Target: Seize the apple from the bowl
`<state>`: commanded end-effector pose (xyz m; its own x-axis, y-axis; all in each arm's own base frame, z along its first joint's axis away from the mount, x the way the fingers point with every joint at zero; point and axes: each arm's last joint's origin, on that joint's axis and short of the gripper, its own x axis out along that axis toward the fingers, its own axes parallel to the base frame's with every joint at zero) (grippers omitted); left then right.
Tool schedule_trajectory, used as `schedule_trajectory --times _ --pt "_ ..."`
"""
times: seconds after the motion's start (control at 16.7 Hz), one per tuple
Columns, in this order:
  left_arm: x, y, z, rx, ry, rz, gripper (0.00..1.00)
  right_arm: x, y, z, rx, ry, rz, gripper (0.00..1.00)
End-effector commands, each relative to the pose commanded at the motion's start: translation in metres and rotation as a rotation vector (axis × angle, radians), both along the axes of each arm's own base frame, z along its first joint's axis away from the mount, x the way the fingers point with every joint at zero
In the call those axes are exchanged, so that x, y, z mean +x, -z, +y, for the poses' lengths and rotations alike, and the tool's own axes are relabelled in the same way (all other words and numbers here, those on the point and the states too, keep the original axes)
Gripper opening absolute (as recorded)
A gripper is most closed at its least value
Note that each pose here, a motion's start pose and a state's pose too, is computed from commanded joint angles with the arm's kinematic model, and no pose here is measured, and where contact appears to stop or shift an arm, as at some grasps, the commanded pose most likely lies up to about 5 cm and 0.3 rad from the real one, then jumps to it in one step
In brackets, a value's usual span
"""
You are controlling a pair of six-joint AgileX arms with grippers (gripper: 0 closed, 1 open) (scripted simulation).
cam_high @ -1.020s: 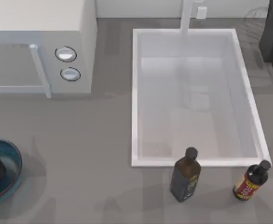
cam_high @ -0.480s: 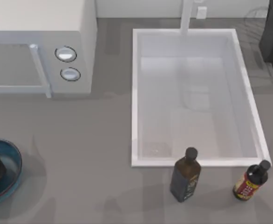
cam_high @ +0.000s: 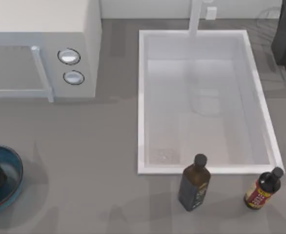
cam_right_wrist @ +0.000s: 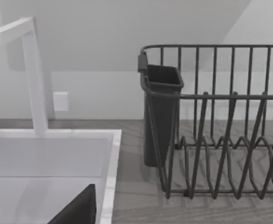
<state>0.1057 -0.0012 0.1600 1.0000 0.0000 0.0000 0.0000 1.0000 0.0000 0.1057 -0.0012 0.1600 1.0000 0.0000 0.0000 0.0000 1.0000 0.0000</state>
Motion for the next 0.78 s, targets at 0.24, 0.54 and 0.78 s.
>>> schedule_trajectory --times 0.24,0.54,0.78 --pt "0.0 0.0 0.0 0.0 0.0 0.001 1.0 0.0 0.0 0.0 0.0 0.0 0.0 1.0" --pt "0.004 -0.018 0.001 0.012 -0.009 0.175 1.0 0.0 0.0 0.0 0.0 0.0 0.0 1.0" --pt "0.022 -0.038 0.004 0.025 -0.017 0.498 1.0 0.0 0.0 0.0 0.0 0.0 0.0 1.0"
